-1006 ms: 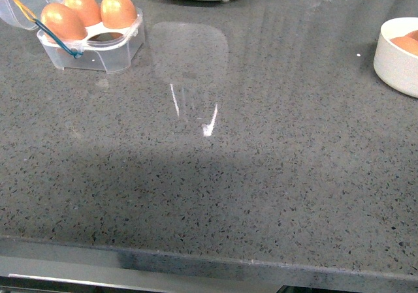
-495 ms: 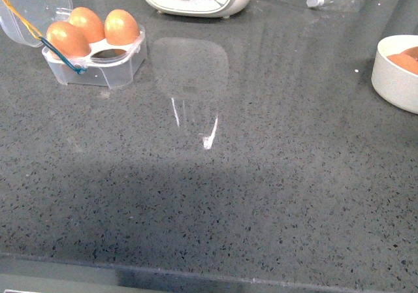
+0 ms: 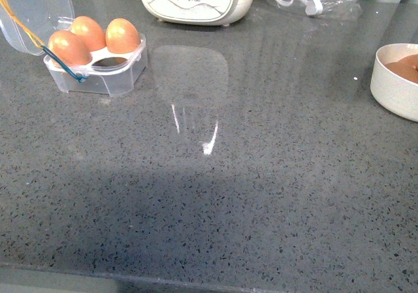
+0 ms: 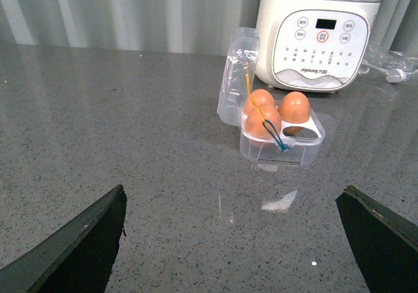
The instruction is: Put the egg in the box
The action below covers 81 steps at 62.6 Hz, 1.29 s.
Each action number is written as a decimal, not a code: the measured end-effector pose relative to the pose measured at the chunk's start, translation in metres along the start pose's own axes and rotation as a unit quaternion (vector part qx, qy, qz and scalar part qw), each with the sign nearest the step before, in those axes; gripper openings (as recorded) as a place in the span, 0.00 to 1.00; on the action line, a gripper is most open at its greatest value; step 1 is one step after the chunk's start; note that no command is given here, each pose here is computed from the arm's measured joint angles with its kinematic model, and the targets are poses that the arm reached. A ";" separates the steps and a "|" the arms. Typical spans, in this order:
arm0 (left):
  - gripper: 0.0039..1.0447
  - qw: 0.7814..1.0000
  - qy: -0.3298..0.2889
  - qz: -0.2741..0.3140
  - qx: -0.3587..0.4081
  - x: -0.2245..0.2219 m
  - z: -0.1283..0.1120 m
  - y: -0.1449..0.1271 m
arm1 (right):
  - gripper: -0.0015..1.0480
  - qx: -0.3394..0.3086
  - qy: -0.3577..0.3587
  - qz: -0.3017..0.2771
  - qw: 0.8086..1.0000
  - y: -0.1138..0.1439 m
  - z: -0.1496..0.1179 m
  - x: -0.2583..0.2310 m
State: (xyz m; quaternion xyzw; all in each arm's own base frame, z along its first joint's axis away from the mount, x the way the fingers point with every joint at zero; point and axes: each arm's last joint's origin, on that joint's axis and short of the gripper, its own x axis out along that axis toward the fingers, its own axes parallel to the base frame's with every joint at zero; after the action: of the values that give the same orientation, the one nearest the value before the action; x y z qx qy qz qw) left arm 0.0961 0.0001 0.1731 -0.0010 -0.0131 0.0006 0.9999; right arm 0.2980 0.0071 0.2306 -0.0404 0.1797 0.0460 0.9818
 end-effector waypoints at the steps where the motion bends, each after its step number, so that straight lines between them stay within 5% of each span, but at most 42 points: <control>1: 0.94 1.000 0.000 0.000 0.000 0.000 0.000 0.000 | 0.93 0.000 0.002 0.000 1.000 0.000 -0.001 0.000; 56: 0.94 1.000 0.000 0.000 0.000 0.000 0.000 0.000 | 0.93 0.018 0.059 0.033 0.998 -0.002 -0.036 0.022; 81: 0.94 1.000 0.000 0.000 0.000 0.000 0.000 0.000 | 0.44 0.015 0.061 0.029 0.998 -0.002 -0.040 0.018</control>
State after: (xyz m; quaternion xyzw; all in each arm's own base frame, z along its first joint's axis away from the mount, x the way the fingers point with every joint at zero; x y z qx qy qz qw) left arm 0.0961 0.0001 0.1731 -0.0010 -0.0131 0.0004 0.9999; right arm 0.3013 0.0030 0.1867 -0.0232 0.2408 0.0692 0.9678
